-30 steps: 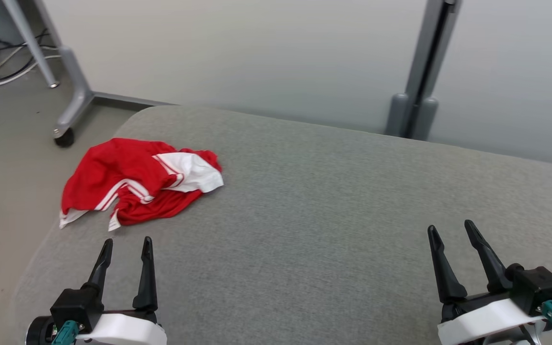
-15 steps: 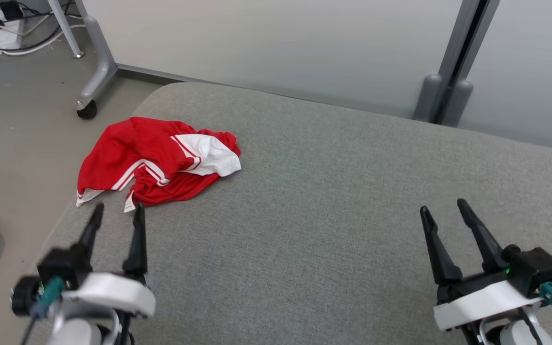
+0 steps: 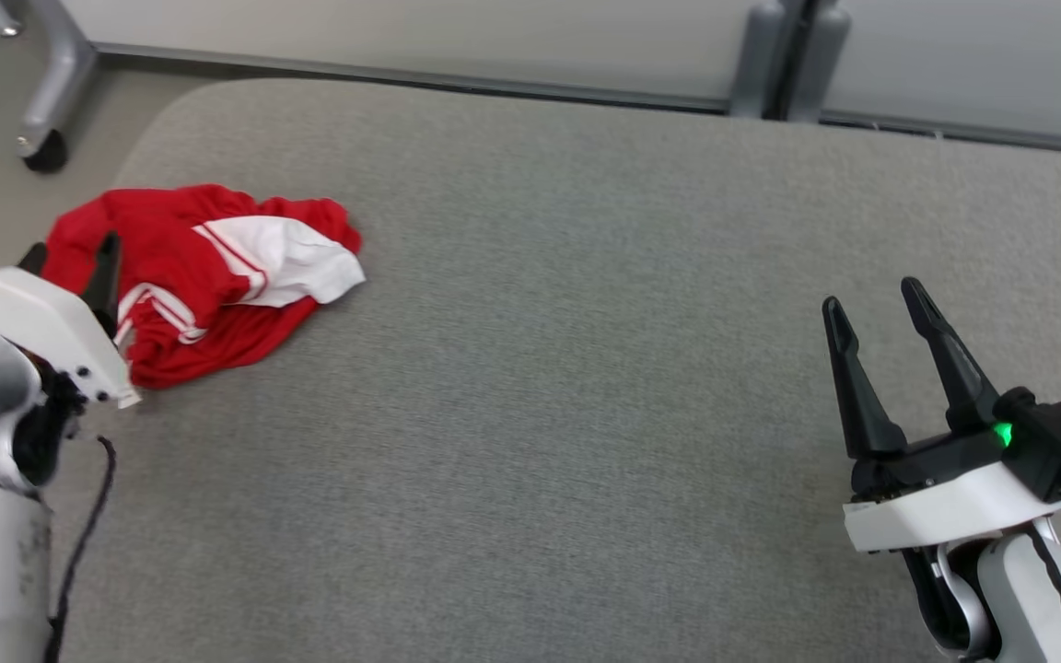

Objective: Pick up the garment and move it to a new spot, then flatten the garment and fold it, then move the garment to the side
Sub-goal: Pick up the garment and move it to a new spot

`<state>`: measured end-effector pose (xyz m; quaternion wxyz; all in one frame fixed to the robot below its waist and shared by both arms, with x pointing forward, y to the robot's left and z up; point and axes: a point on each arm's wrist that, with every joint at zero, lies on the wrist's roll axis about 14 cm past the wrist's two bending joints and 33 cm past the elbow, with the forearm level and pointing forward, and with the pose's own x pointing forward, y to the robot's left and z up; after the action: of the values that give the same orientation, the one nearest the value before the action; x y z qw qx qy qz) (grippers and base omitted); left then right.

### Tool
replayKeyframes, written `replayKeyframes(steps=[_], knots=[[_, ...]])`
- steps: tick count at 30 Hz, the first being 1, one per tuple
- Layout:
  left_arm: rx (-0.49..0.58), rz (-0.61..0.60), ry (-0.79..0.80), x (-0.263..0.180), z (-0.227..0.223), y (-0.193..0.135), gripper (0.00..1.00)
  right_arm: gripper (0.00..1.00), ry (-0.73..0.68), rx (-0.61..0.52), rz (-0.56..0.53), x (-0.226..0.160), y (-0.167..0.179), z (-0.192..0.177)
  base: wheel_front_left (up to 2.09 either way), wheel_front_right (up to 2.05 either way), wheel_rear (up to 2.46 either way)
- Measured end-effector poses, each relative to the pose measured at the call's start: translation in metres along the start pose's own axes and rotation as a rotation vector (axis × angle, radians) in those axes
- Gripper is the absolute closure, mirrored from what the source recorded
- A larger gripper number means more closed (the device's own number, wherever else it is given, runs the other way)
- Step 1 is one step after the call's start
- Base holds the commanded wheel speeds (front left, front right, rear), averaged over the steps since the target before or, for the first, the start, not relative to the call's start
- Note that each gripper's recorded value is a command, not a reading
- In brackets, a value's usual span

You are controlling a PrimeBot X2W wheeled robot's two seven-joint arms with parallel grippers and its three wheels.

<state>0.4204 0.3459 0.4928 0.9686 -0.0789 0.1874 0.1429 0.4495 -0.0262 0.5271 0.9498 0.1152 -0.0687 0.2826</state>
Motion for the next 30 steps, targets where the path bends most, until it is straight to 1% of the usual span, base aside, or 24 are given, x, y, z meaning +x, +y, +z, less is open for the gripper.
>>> replayKeyframes(steps=[2,6,9,14,16,17,18,19,20,25,30], knots=[[-0.018,-0.015,0.081,0.016,-0.007,-0.003,0.0,0.0,0.003,-0.002,-0.018,0.0,-0.009,-0.002,0.0,0.0,0.0],[-0.051,-0.05,0.254,0.043,-0.04,-0.017,0.0,0.0,0.004,-0.006,-0.06,-0.002,-0.028,-0.006,0.0,0.0,0.0],[-0.053,-0.067,0.331,0.059,-0.061,-0.027,0.0,0.0,0.013,-0.01,-0.09,-0.005,-0.041,-0.01,0.0,0.0,0.0],[-0.09,-0.073,0.524,0.068,-0.125,-0.041,0.0,0.0,0.027,-0.017,-0.134,-0.01,-0.058,-0.016,0.0,0.0,0.0],[-0.095,-0.072,0.569,0.071,-0.138,-0.044,0.0,0.0,0.027,-0.02,-0.149,-0.012,-0.063,-0.015,0.0,0.0,0.0],[-0.095,-0.069,0.586,0.072,-0.141,-0.043,0.2,0.0,0.029,-0.022,-0.157,-0.014,-0.066,-0.016,0.0,0.0,0.0],[-0.094,-0.069,0.595,0.073,-0.144,-0.044,0.53,0.0,0.031,-0.023,-0.165,-0.016,-0.068,-0.016,0.0,0.0,0.0],[-0.091,-0.069,0.596,0.075,-0.144,-0.045,0.84,0.0,0.031,-0.025,-0.171,-0.017,-0.07,-0.015,0.0,0.0,0.0],[-0.086,-0.066,0.587,0.076,-0.144,-0.044,1.0,0.0,0.03,-0.027,-0.174,-0.018,-0.071,-0.014,0.0,0.0,0.0],[-0.045,-0.074,0.548,0.075,-0.135,-0.043,1.0,0.0,0.013,-0.03,-0.176,-0.018,-0.068,-0.006,0.0,0.0,0.0],[0.066,-0.13,0.476,0.07,-0.108,-0.054,1.0,0.0,-0.011,-0.027,-0.169,-0.021,-0.057,0.006,0.0,0.0,0.0]])
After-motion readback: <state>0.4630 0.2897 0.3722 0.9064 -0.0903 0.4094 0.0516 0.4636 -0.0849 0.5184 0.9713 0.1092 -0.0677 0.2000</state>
